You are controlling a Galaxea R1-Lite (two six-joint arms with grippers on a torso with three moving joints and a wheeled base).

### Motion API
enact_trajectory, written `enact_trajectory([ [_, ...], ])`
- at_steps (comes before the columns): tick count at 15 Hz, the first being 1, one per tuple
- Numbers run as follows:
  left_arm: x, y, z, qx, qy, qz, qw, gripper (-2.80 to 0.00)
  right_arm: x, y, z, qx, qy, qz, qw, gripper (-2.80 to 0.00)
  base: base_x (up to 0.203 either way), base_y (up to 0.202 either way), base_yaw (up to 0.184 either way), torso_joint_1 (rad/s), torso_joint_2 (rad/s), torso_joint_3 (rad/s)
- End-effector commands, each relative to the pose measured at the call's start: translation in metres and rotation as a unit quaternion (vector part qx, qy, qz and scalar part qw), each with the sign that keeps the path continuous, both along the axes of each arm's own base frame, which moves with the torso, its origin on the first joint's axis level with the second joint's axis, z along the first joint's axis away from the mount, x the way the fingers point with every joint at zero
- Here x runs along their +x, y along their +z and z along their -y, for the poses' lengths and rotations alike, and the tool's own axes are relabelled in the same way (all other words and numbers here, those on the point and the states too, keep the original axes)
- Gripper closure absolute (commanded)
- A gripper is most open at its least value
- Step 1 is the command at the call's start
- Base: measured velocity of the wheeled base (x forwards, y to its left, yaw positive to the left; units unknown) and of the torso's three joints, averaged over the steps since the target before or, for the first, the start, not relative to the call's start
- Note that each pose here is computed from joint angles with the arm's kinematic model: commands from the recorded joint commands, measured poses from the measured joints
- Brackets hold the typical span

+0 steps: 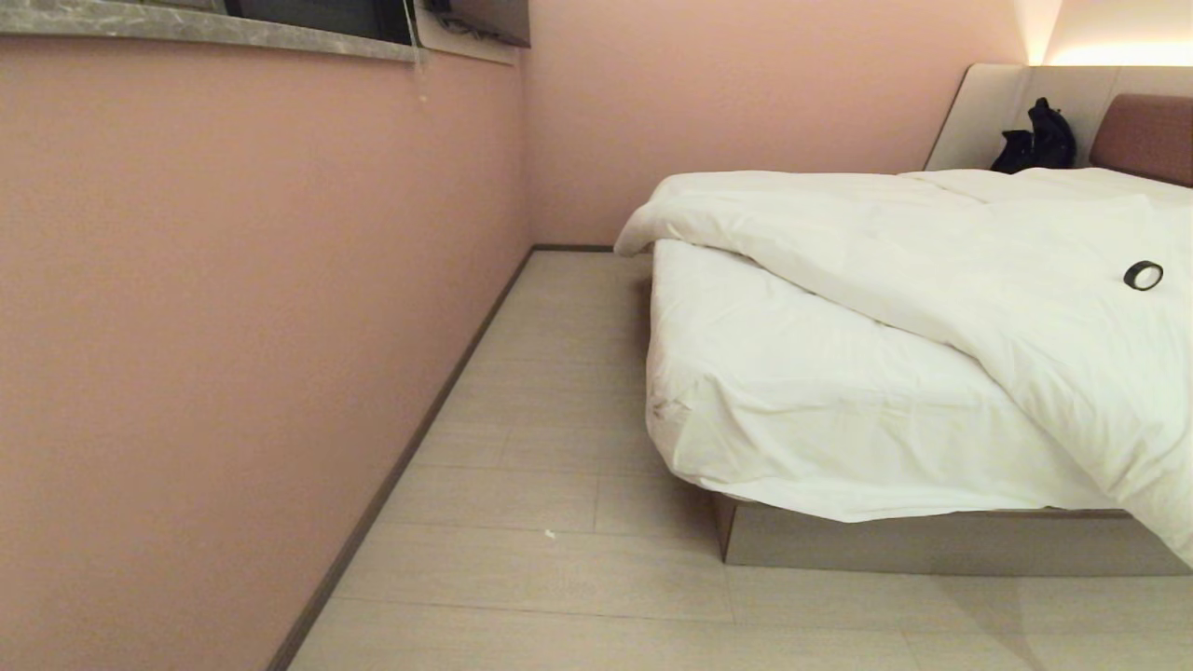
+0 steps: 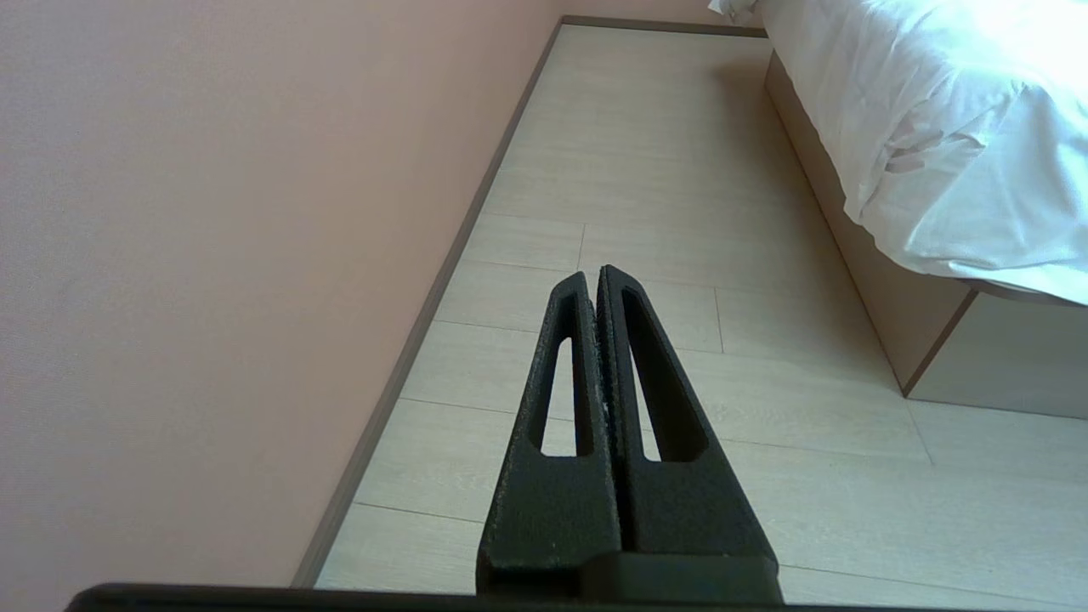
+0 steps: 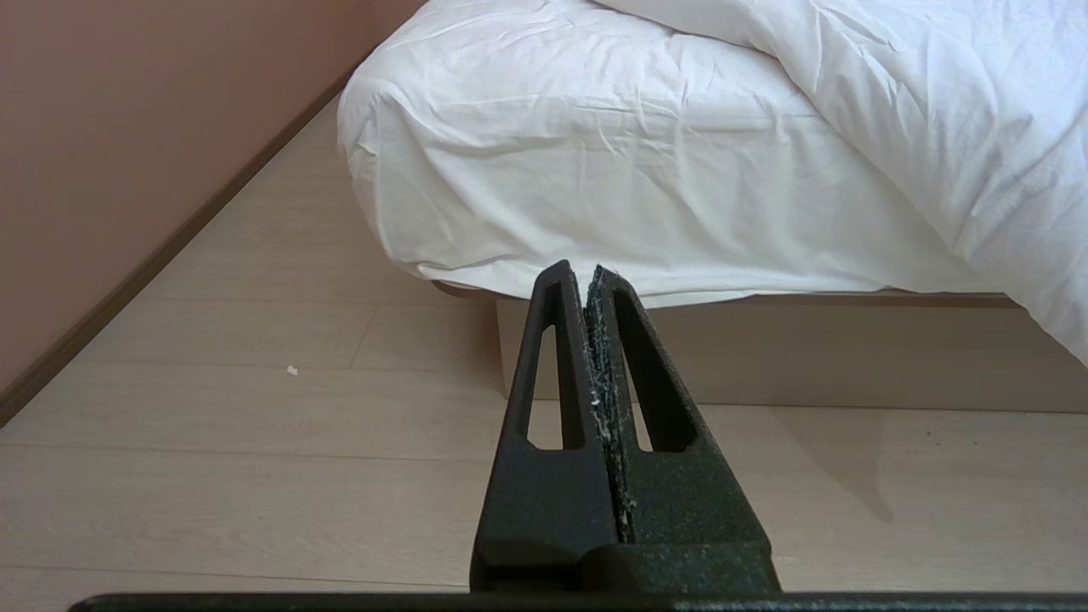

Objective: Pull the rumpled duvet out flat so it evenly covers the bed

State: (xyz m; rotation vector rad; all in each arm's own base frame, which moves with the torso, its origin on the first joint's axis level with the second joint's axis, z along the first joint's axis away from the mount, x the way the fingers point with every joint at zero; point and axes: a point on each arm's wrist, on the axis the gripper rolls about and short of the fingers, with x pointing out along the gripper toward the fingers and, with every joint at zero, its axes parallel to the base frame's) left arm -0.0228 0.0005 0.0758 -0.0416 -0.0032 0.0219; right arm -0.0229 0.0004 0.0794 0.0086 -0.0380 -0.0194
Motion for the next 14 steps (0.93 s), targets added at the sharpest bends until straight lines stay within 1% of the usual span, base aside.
enact_trajectory([
  [1, 0.0000, 0.0000, 0.0000, -0.001, 0.001, 0.000, 1.0000, 0.00, 0.0001, 0.0001, 0.0000, 0.000, 0.001, -0.001, 1.000, 0.00, 0.000, 0.000, 0.000, 0.000, 0.00, 0.000],
  [14, 0.0000, 0.0000, 0.0000, -0.001, 0.001, 0.000, 1.0000, 0.00, 0.0001, 0.0001, 0.0000, 0.000, 0.001, -0.001, 1.000, 0.00, 0.000, 0.000, 0.000, 0.000, 0.00, 0.000],
])
